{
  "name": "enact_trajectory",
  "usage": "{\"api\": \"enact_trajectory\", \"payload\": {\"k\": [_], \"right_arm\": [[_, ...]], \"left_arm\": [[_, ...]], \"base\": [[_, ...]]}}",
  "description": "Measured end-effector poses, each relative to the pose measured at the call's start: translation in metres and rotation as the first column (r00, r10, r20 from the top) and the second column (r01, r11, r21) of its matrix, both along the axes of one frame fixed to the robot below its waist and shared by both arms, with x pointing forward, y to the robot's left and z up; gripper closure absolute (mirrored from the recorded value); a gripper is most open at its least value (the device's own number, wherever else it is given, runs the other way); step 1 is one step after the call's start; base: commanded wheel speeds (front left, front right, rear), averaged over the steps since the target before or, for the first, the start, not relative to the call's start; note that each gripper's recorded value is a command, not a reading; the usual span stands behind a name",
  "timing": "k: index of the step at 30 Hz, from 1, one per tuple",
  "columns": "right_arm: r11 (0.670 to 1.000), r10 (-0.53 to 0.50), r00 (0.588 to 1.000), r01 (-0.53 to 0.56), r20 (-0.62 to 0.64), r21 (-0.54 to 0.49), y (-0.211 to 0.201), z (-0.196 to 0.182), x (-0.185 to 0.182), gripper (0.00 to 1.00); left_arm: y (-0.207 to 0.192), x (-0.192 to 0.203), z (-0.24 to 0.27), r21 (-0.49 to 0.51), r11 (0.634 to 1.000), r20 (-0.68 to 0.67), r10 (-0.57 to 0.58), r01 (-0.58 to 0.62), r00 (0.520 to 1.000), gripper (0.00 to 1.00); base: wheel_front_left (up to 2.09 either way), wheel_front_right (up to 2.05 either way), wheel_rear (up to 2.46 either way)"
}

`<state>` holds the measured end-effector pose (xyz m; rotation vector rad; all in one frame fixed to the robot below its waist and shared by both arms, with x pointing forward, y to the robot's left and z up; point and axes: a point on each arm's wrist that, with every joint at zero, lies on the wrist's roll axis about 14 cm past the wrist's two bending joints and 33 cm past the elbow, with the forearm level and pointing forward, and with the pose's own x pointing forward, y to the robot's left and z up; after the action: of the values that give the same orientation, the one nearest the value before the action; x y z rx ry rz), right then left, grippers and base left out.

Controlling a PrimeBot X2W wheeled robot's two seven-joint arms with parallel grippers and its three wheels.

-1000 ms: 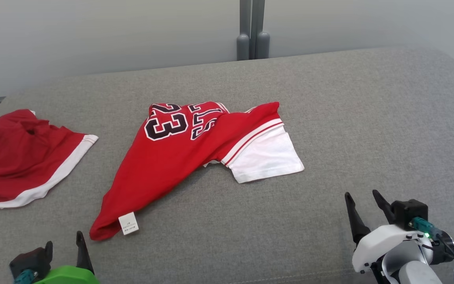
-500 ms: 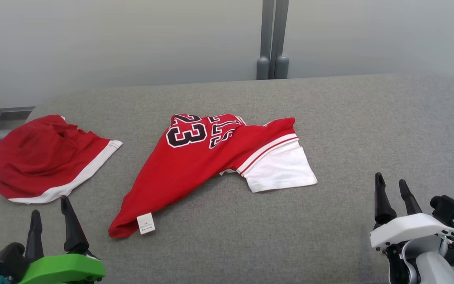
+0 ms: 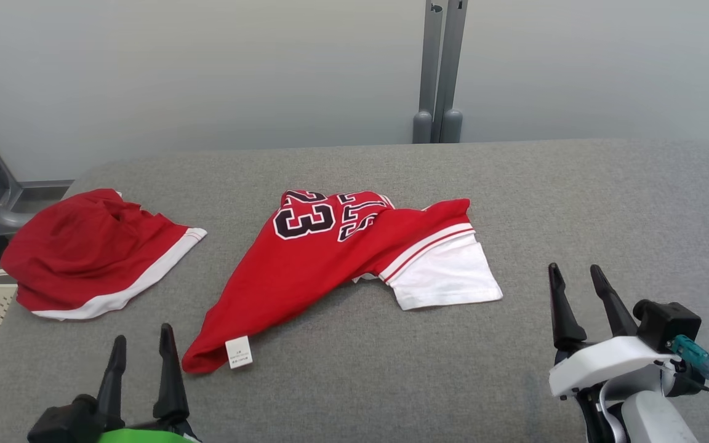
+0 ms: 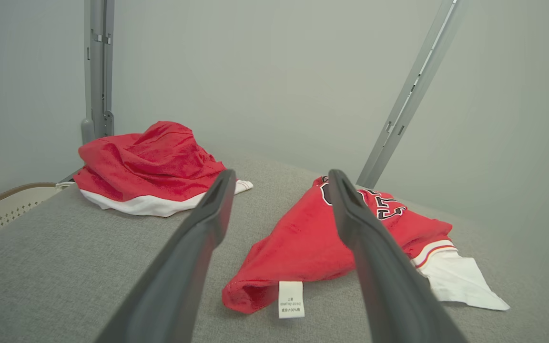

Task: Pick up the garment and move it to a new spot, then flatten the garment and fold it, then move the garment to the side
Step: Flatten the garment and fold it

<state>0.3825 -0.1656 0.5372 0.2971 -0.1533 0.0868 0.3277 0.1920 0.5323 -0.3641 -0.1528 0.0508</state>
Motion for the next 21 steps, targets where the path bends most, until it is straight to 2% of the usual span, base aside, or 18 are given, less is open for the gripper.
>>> {"api": "enact_trajectory", "payload": {"k": [10, 13, 21], "right_arm": [[0.987, 0.062, 0.997, -0.069, -0.051, -0.146, 0.019, -0.014, -0.015, 0.0], [0.984, 0.059, 0.994, -0.073, -0.095, -0.161, 0.017, -0.025, -0.02, 0.0], [0.979, 0.045, 0.98, -0.082, -0.195, -0.188, 0.011, -0.047, -0.029, 0.0]], "left_arm": [[-0.018, -0.011, -0.033, 0.079, 0.991, -0.094, -0.096, 0.104, 0.991, 0.0], [-0.023, -0.016, -0.049, 0.116, 0.984, -0.159, -0.119, 0.138, 0.98, 0.0], [-0.018, -0.022, -0.071, 0.125, 0.982, -0.236, -0.111, 0.143, 0.965, 0.0]], "base": [[0.0, 0.0, 0.0], [0.0, 0.0, 0.0], [0.0, 0.0, 0.0]]}}
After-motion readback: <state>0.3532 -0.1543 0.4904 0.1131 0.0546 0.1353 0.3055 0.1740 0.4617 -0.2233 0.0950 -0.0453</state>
